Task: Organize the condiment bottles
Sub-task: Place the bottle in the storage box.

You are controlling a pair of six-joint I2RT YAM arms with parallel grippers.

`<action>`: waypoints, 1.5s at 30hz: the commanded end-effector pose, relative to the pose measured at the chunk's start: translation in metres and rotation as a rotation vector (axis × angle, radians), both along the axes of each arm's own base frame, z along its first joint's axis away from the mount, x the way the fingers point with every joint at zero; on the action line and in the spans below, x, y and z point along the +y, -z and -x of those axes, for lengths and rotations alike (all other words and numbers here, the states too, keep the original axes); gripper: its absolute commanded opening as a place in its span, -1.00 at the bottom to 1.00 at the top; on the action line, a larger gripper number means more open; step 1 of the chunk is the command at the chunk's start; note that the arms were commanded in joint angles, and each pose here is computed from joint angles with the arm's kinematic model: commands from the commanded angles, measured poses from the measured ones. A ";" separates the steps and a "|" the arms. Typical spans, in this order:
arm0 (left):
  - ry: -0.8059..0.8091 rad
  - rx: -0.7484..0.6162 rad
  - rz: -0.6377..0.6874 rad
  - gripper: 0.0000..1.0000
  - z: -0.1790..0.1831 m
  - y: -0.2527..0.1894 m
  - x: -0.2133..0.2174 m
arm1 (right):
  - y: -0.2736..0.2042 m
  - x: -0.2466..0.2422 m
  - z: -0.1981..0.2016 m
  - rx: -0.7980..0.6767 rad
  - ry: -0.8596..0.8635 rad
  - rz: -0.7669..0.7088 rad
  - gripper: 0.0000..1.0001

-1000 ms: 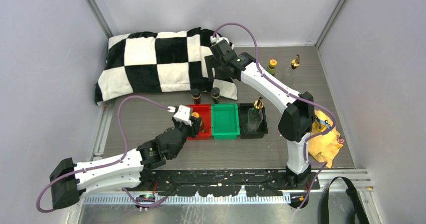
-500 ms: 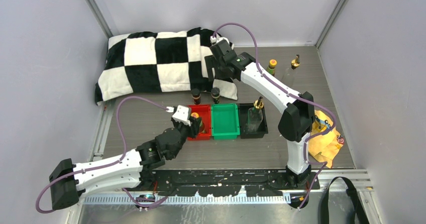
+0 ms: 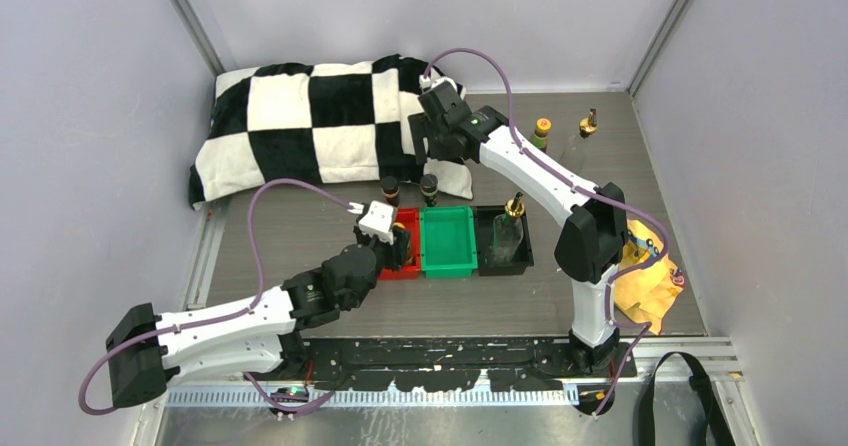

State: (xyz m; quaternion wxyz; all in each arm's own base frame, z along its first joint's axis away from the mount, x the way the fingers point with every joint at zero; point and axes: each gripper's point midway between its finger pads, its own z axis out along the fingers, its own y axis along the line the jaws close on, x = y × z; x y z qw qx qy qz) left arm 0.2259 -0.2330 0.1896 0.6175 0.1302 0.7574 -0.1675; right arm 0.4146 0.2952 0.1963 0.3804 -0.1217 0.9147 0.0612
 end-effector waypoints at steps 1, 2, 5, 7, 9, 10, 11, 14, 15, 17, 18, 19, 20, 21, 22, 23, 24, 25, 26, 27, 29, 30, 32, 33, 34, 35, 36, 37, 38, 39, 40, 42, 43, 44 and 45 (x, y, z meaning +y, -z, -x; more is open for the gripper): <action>-0.018 -0.027 0.087 -0.06 -0.004 -0.029 -0.006 | -0.039 -0.002 -0.002 -0.089 0.002 -0.054 0.64; -0.020 -0.026 0.091 -0.03 -0.004 -0.029 -0.005 | -0.040 -0.002 -0.002 -0.090 0.002 -0.055 0.64; -0.029 -0.024 0.091 0.09 -0.004 -0.029 -0.003 | -0.039 -0.001 -0.002 -0.088 -0.001 -0.055 0.64; -0.033 -0.025 0.092 0.14 -0.004 -0.029 -0.001 | -0.038 -0.001 -0.002 -0.087 0.000 -0.056 0.64; -0.044 -0.028 0.094 0.17 -0.004 -0.030 0.001 | -0.038 -0.001 -0.002 -0.086 -0.001 -0.057 0.64; -0.051 -0.030 0.096 0.18 -0.005 -0.032 0.002 | -0.038 0.000 -0.002 -0.087 0.000 -0.058 0.64; -0.054 -0.033 0.097 0.18 -0.005 -0.033 0.002 | -0.039 0.000 -0.002 -0.088 0.000 -0.059 0.65; -0.059 -0.042 0.098 0.19 -0.006 -0.038 0.003 | -0.040 0.000 -0.003 -0.090 0.001 -0.061 0.64; -0.060 -0.045 0.095 0.19 -0.007 -0.039 0.003 | -0.040 0.000 -0.003 -0.090 0.000 -0.061 0.64; -0.058 -0.048 0.094 0.14 -0.007 -0.041 0.003 | -0.041 0.000 -0.003 -0.091 0.001 -0.060 0.64; -0.060 -0.048 0.092 0.11 -0.007 -0.040 0.003 | -0.041 0.000 -0.003 -0.092 0.001 -0.061 0.64; -0.060 -0.047 0.092 0.07 -0.007 -0.040 0.003 | -0.042 0.000 -0.003 -0.094 0.000 -0.062 0.64; -0.063 -0.045 0.090 0.02 -0.007 -0.040 0.003 | -0.043 0.000 -0.003 -0.096 0.002 -0.063 0.64; -0.069 -0.041 0.086 -0.02 -0.007 -0.038 0.004 | -0.043 0.000 -0.003 -0.096 0.003 -0.064 0.64; -0.071 -0.037 0.082 -0.05 -0.008 -0.037 0.004 | -0.042 -0.001 -0.003 -0.095 0.002 -0.062 0.64; -0.071 -0.034 0.077 -0.09 -0.007 -0.035 0.004 | -0.043 -0.001 -0.003 -0.096 0.002 -0.063 0.64; -0.071 -0.029 0.076 -0.12 -0.007 -0.034 0.004 | -0.043 -0.001 -0.003 -0.096 0.002 -0.063 0.64; -0.073 -0.025 0.072 -0.13 -0.007 -0.032 0.004 | -0.042 -0.001 -0.003 -0.095 0.002 -0.062 0.64; -0.074 -0.021 0.072 -0.13 -0.007 -0.031 0.004 | -0.042 -0.001 -0.003 -0.095 0.003 -0.061 0.64; -0.072 -0.018 0.070 -0.13 -0.007 -0.030 0.003 | -0.042 -0.001 -0.003 -0.095 0.003 -0.061 0.64; -0.069 -0.012 0.064 -0.13 -0.007 -0.027 0.002 | -0.042 -0.001 -0.002 -0.094 0.002 -0.061 0.64; -0.067 -0.009 0.061 -0.13 -0.007 -0.026 0.002 | -0.042 -0.001 -0.003 -0.095 0.002 -0.062 0.64; -0.066 -0.006 0.055 -0.16 -0.007 -0.024 0.001 | -0.042 -0.001 -0.003 -0.095 0.002 -0.062 0.64; -0.065 -0.004 0.051 -0.19 -0.007 -0.022 0.000 | -0.042 -0.001 -0.003 -0.097 0.002 -0.062 0.65; -0.064 -0.003 0.046 -0.24 -0.007 -0.022 0.000 | -0.042 -0.001 -0.003 -0.097 0.003 -0.061 0.65; -0.063 -0.002 0.040 -0.31 -0.007 -0.021 -0.001 | -0.041 -0.001 -0.003 -0.096 0.002 -0.060 0.65; -0.065 -0.001 0.034 -0.37 -0.008 -0.020 -0.001 | -0.042 -0.001 -0.003 -0.097 0.002 -0.060 0.64; -0.067 0.001 0.027 -0.43 -0.009 -0.020 -0.001 | -0.041 -0.002 -0.004 -0.098 0.004 -0.059 0.65; -0.072 0.002 0.021 -0.51 -0.009 -0.019 0.000 | -0.041 -0.002 -0.004 -0.098 0.004 -0.059 0.65; -0.073 0.003 0.015 -0.55 -0.009 -0.018 0.000 | -0.041 -0.003 -0.004 -0.098 0.005 -0.057 0.65; -0.077 0.005 0.008 -0.64 -0.010 -0.018 0.000 | -0.041 -0.003 -0.004 -0.099 0.005 -0.057 0.65; -0.079 0.007 0.000 -0.74 -0.010 -0.018 0.000 | -0.041 -0.004 -0.004 -0.099 0.007 -0.057 0.65; -0.080 0.009 -0.004 -0.77 -0.010 -0.017 0.001 | -0.041 -0.004 -0.004 -0.100 0.007 -0.058 0.65; -0.082 0.010 -0.007 -0.79 -0.010 -0.017 0.001 | -0.041 -0.004 -0.004 -0.099 0.006 -0.058 0.65; -0.084 0.010 -0.010 -0.82 -0.010 -0.016 0.002 | -0.040 -0.004 -0.004 -0.098 0.007 -0.059 0.65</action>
